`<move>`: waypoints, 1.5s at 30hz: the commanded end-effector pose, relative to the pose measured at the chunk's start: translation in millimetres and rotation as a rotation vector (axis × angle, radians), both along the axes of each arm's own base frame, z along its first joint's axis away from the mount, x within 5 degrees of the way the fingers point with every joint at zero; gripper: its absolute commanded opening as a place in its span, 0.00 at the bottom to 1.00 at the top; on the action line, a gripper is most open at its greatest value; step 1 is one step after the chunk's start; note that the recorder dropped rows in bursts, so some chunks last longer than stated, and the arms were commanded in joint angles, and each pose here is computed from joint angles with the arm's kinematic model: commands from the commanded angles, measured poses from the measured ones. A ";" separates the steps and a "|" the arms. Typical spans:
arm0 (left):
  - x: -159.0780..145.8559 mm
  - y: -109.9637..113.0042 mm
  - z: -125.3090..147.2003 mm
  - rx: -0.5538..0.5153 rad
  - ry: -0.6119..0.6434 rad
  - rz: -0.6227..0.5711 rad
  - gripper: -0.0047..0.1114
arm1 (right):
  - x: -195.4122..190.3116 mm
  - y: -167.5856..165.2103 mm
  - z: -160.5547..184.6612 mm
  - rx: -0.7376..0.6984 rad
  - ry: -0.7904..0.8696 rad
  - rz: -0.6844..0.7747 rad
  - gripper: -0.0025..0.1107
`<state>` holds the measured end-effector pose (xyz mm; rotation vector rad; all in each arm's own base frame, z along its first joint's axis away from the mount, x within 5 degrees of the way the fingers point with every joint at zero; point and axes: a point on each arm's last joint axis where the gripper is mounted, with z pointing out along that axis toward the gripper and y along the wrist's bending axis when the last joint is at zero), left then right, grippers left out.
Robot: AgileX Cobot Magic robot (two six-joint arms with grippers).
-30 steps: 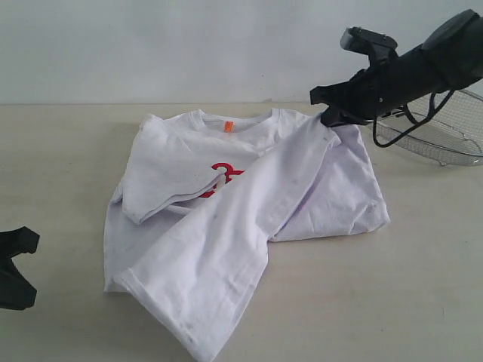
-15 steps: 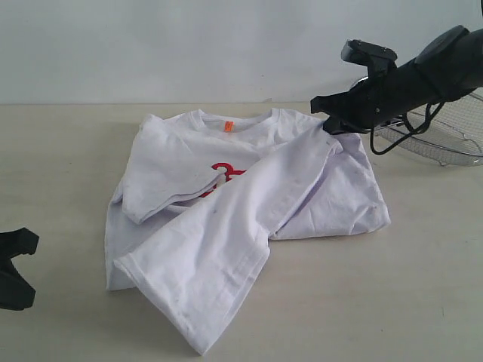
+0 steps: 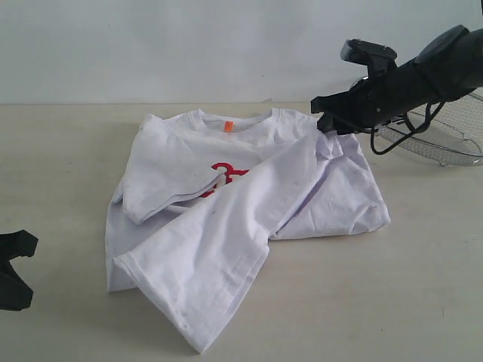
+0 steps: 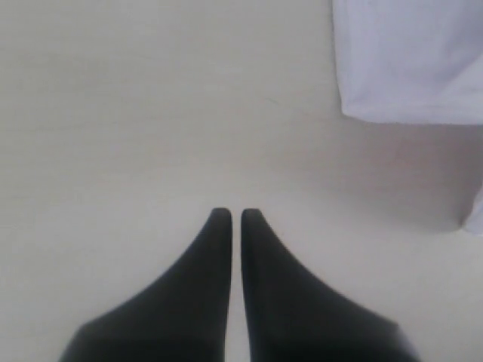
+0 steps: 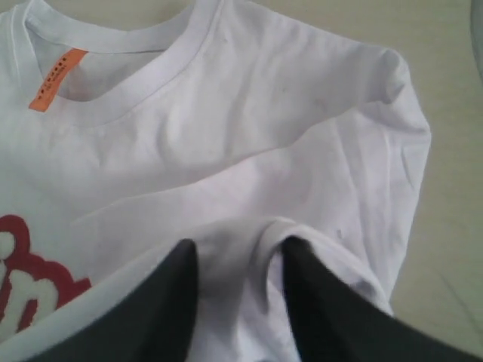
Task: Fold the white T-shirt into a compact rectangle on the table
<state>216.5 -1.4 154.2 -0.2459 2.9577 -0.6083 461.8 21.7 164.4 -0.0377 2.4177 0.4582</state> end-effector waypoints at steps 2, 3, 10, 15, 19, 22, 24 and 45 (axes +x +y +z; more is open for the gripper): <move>1.6 1.9 0.3 0.015 -0.016 -0.003 0.08 | 0.4 -1.5 4.7 -0.004 -0.011 0.008 0.62; 1.8 2.0 0.3 0.016 -0.018 -0.003 0.08 | 0.1 -1.4 7.0 -0.004 -0.016 0.008 0.64; 1.8 2.3 0.2 0.020 -0.019 -0.005 0.08 | -7.8 -0.7 54.0 -0.004 -0.114 0.014 0.71; 3.0 3.2 0.1 0.029 -0.031 0.002 0.08 | -13.9 -2.1 85.2 -0.015 -0.196 -0.003 0.65; 2.9 3.5 -0.1 0.034 -0.031 -0.003 0.08 | -18.7 -1.9 99.7 -0.033 -0.232 0.013 0.11; 4.1 4.4 -0.2 0.044 -0.045 -0.003 0.08 | -21.7 0.4 98.6 -0.044 -0.212 0.063 0.02; 6.1 5.4 -0.1 0.054 -0.064 0.012 0.08 | -25.1 3.7 96.7 -0.054 -0.191 0.131 0.02; -2.4 -18.8 0.6 -0.212 -0.149 -0.066 0.08 | -28.9 14.9 56.9 -0.045 -0.054 0.374 0.02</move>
